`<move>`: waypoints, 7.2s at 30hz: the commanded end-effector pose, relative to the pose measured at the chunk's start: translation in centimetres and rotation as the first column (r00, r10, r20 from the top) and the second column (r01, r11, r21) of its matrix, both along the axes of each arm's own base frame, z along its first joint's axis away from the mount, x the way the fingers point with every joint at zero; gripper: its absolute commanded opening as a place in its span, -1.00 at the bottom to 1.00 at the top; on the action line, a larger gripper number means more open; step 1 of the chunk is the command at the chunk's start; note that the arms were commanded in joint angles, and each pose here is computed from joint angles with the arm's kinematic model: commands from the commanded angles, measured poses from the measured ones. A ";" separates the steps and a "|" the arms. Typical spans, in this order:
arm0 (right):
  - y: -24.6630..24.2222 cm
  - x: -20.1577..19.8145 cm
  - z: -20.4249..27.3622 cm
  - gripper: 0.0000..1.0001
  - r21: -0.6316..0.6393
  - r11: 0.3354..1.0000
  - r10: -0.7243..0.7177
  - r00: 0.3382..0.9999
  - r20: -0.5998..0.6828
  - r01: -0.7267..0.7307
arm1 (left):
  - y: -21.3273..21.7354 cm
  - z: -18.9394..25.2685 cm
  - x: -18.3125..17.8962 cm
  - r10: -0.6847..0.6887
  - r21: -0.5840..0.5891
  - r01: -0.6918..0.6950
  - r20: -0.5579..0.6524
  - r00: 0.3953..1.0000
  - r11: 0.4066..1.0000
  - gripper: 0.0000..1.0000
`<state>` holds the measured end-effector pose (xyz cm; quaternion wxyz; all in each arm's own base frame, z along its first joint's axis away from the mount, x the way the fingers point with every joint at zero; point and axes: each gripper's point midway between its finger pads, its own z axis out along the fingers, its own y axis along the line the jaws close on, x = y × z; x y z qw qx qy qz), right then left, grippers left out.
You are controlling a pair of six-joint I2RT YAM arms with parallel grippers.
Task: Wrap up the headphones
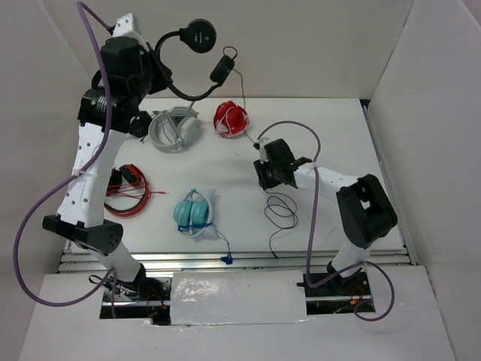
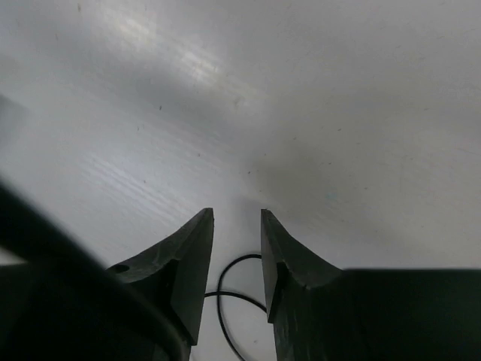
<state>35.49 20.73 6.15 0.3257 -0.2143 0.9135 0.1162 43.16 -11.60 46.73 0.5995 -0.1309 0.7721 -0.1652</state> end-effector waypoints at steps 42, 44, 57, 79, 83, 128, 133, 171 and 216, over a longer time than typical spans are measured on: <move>-2.4 -5.4 29.7 -1.00 -0.512 0.793 0.578 0.671 0.464 -0.330 | -20.4 -26.1 -5.0 -0.648 0.518 0.701 -0.321 0.691 0.490 -1.00; -3.6 -3.8 30.5 -1.00 -0.509 0.818 0.536 0.677 0.504 -0.269 | -21.1 -25.1 -6.6 -0.702 0.520 0.721 -0.287 0.652 0.457 -1.00; -5.5 4.1 33.2 -1.00 -0.276 0.919 0.394 0.669 0.630 -0.281 | -23.3 -21.8 -16.2 -0.902 0.540 0.808 -0.188 0.388 0.235 -1.00; -9.9 11.6 19.2 -1.00 0.194 0.980 -0.048 0.905 0.422 -0.039 | -21.4 -14.4 -19.8 -0.898 0.547 0.747 0.020 0.440 0.379 -1.00; -11.1 10.6 18.6 -1.00 0.232 0.972 -0.138 0.899 0.415 0.042 | -20.6 -13.8 -17.5 -0.824 0.503 0.705 0.026 0.565 0.499 -1.00; 3.2 -10.1 11.2 -1.00 0.252 0.968 -0.086 0.950 0.299 0.008 | -5.7 -16.9 2.5 0.301 0.243 -0.258 -0.160 0.940 0.935 -1.00; 0.1 -6.8 15.1 -1.00 0.029 0.978 -0.195 0.852 0.485 0.207 | -6.4 -19.8 1.9 0.284 0.413 -0.182 -0.199 0.938 0.892 -1.00; -10.5 4.5 27.9 -0.03 -0.070 0.938 -0.127 0.527 0.840 0.338 | -17.0 -26.5 -8.3 -0.484 0.509 0.592 -0.343 0.805 0.625 -1.00; -2.8 2.0 15.6 0.99 0.336 0.916 -0.023 0.809 0.587 -0.218 | -16.4 -4.5 -9.3 -0.521 0.153 0.506 0.081 0.849 0.849 -1.00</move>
